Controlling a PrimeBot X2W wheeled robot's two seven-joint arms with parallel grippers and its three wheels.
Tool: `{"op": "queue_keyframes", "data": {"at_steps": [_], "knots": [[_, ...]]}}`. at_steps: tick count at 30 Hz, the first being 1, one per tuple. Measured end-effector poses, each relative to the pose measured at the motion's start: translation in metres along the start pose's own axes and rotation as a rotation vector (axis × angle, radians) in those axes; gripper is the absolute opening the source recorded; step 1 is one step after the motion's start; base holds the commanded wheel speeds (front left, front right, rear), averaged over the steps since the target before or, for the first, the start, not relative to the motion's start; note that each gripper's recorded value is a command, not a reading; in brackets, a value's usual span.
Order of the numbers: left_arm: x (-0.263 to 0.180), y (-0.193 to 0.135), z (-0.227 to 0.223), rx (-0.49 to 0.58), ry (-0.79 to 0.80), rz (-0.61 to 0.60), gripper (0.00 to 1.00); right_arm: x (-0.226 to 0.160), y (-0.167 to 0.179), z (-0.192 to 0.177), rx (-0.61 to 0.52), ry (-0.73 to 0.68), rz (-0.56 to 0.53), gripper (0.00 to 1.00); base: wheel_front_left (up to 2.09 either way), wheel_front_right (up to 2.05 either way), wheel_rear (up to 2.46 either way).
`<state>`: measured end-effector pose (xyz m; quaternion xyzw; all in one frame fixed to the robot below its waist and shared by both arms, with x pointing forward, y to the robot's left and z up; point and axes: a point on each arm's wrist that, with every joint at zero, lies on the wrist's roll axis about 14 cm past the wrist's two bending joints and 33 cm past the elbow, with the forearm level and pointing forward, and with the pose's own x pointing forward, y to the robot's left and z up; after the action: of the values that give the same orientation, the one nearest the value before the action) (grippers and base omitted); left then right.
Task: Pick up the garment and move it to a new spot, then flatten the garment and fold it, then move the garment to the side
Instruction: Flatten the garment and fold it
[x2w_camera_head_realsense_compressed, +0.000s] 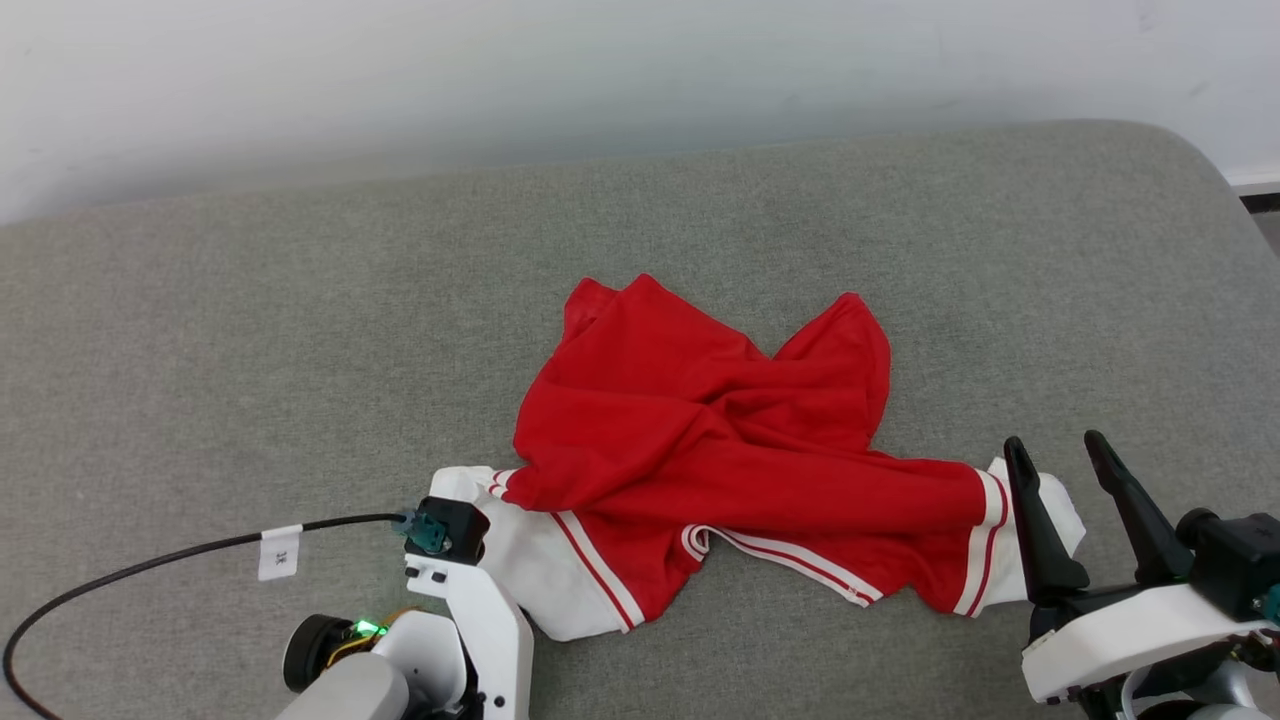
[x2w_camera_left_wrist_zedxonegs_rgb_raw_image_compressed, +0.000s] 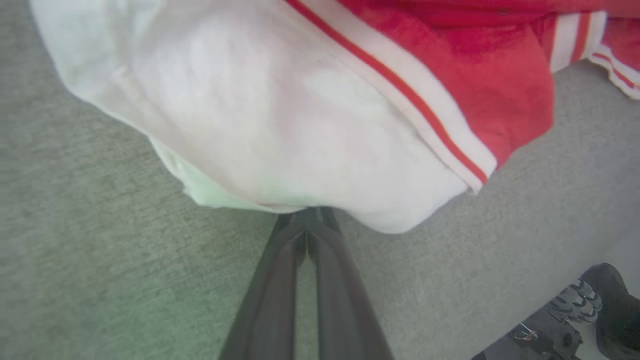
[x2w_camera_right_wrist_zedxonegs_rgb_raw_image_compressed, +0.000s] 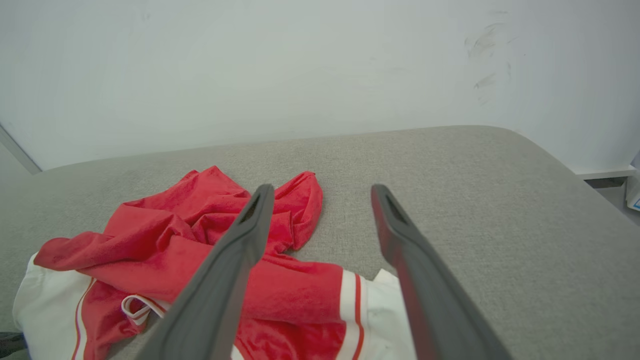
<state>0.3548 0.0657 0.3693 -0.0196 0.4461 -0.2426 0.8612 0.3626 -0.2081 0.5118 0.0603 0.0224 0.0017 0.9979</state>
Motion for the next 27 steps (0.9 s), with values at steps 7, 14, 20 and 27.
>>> {"op": "queue_keyframes", "data": {"at_steps": [7, 14, 20, 27], "knots": [[-0.024, 0.008, 0.018, -0.002, -0.153, 0.056, 0.00, -0.007, 0.002, 0.004, 0.015, -0.011, 0.005, 1.00, 0.00, 0.00, 0.00], [-0.062, 0.031, 0.036, -0.051, -0.331, 0.163, 0.00, -0.014, 0.003, 0.010, 0.017, -0.025, 0.008, 1.00, 0.00, 0.00, 0.00], [-0.089, 0.046, 0.046, -0.072, -0.451, 0.237, 0.00, -0.021, -0.012, -0.002, 0.038, 0.042, -0.035, 1.00, 0.00, 0.00, 0.00], [-0.096, 0.049, 0.060, -0.073, -0.527, 0.255, 0.00, -0.047, -0.061, -0.087, 0.135, 0.488, -0.165, 1.00, 0.00, 0.00, 0.00]]}}
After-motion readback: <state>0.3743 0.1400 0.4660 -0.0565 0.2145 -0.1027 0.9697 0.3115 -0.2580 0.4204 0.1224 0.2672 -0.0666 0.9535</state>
